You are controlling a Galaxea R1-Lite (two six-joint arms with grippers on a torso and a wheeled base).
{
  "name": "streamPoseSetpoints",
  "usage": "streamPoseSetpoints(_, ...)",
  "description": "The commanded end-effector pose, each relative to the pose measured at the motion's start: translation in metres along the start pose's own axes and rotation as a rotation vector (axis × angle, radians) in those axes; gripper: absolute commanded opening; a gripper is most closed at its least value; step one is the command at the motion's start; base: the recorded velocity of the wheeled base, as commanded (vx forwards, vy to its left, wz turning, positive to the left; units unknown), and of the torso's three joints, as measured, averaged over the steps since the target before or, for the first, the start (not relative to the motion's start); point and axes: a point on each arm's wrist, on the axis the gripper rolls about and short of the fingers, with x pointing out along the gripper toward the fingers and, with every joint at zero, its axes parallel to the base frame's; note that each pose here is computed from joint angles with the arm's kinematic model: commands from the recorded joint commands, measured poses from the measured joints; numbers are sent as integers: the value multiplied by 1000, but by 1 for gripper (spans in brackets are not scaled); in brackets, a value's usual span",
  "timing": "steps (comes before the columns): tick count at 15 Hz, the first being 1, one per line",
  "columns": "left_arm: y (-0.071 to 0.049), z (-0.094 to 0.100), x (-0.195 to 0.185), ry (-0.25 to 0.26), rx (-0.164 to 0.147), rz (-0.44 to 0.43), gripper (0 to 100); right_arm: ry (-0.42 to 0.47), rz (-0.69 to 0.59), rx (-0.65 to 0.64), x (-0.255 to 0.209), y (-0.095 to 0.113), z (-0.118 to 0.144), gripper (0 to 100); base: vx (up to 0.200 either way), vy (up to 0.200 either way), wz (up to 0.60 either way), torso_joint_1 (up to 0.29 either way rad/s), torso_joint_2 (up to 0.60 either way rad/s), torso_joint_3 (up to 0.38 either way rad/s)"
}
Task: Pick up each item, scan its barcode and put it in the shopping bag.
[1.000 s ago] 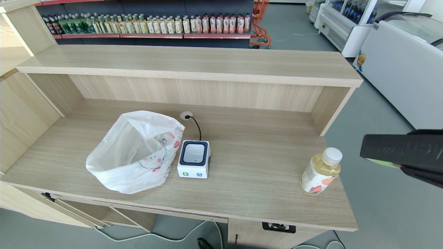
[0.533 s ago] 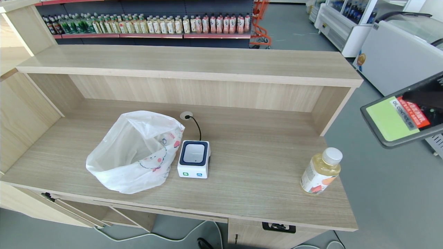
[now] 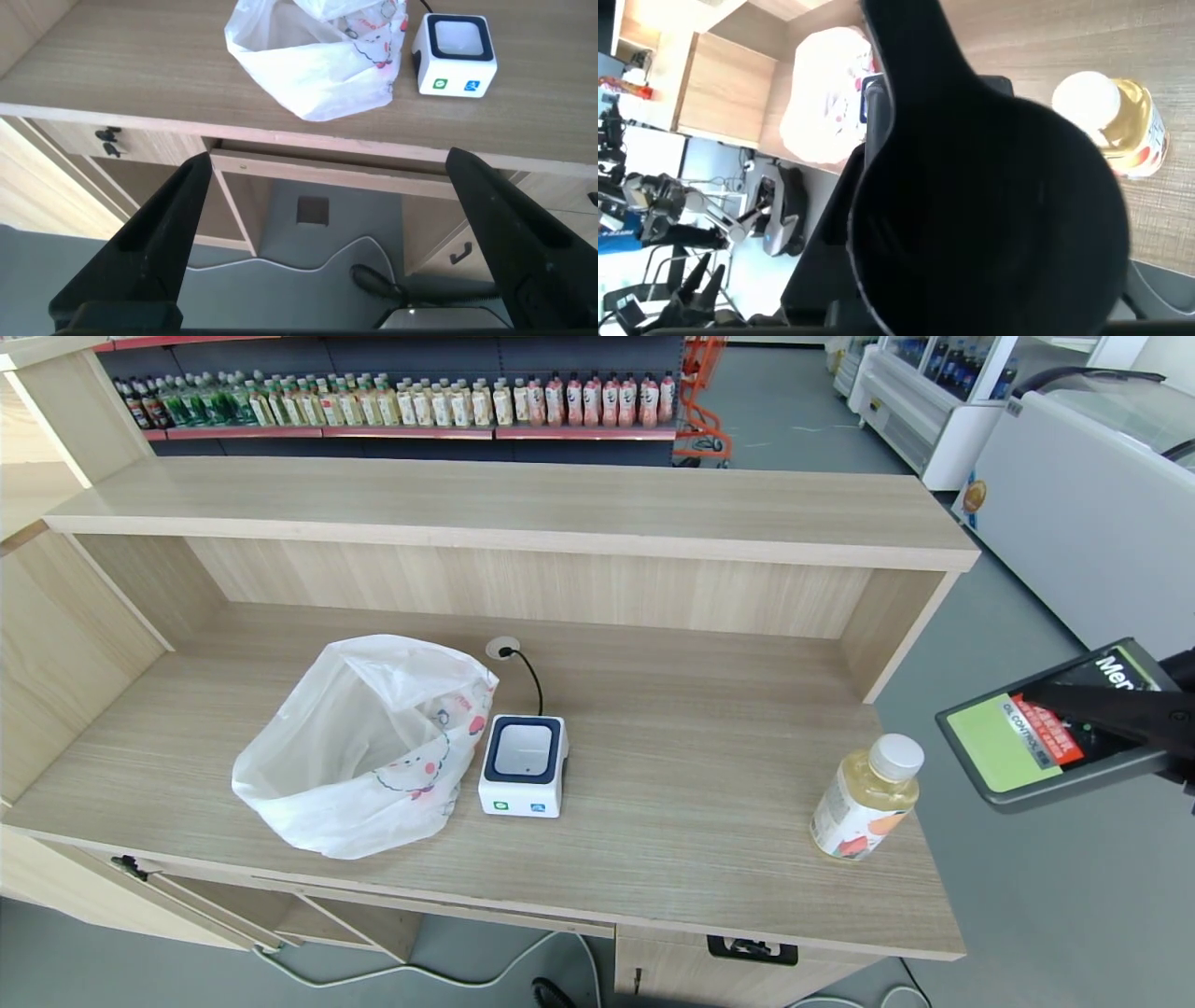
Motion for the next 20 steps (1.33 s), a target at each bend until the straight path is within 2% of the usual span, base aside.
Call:
streamPoseSetpoints(1,0,0,0,-1,0,0,100,4,-4,0,-2,-1,-4,0,0,0,0,0,0,0)
streamPoseSetpoints(6,0,0,0,1,2,0,100,2,-4,-8,-2,-1,-3,0,0,0,0,0,0,0)
streamPoseSetpoints(13,0,0,0,1,0,0,100,12,-8,0,6,-3,2,0,0,200,0,1,2,2)
streamPoseSetpoints(17,0,0,0,1,3,0,100,20,-20,13,37,-8,28,0,0,200,0,1,2,6)
streamPoseSetpoints(20,0,0,0,1,3,0,100,65,-39,37,75,-22,40,0,0,200,0,4,1,4)
